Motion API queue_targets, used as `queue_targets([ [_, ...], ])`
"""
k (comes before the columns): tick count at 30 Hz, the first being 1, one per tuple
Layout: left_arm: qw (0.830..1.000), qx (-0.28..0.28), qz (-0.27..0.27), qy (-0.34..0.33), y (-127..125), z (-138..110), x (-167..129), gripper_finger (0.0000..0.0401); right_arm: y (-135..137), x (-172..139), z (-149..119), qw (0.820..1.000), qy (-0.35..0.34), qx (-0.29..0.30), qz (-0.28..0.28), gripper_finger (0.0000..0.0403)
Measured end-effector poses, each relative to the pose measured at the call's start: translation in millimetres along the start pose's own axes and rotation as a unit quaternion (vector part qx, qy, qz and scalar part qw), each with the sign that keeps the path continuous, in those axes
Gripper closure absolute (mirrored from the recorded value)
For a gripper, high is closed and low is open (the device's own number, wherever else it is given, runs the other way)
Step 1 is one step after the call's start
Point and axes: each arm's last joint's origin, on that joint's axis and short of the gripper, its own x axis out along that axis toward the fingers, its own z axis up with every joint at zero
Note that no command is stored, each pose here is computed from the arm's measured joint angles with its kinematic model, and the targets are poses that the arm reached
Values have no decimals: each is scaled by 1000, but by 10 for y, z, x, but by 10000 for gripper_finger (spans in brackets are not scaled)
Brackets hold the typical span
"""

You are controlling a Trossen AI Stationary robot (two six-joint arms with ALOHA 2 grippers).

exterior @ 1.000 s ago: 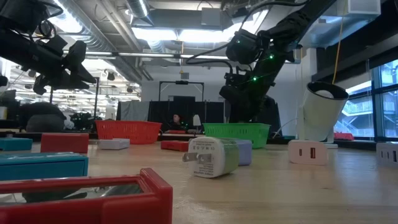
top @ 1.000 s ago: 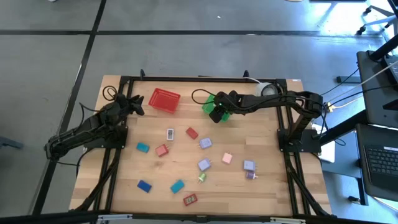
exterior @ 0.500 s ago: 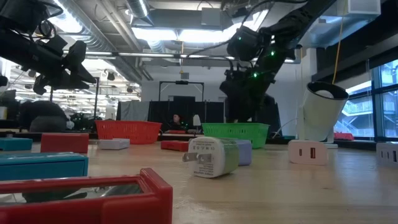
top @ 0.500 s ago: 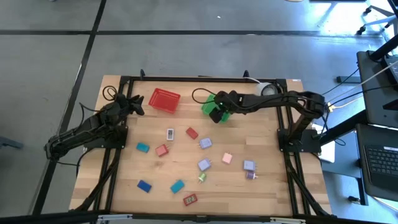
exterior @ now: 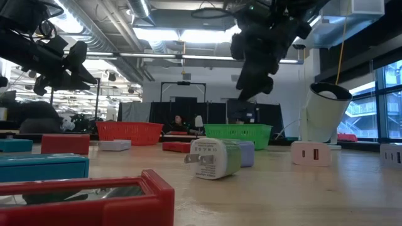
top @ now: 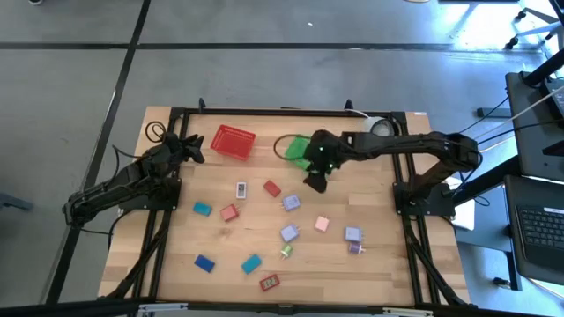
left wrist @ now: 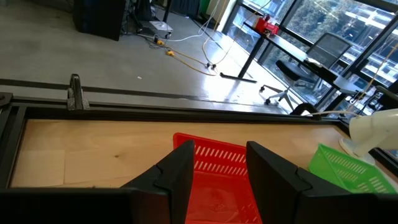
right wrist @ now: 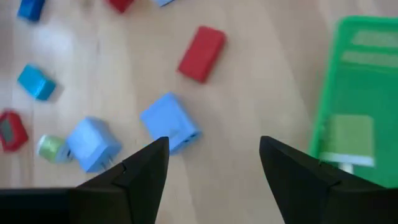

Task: Pick & Place Office items
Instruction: Put the top light violet charger adapter into the green bin

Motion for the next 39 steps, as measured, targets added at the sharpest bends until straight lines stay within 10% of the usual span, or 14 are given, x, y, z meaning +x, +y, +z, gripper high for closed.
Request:
queue_targets([
  [8,1000,0,0,0,0,1,0,260,373,313,54,982,-60,-181,-2,156],
  [39,1000,0,0,0,0,0,0,260,408,1264,-310,979,31,-201,5,95],
])
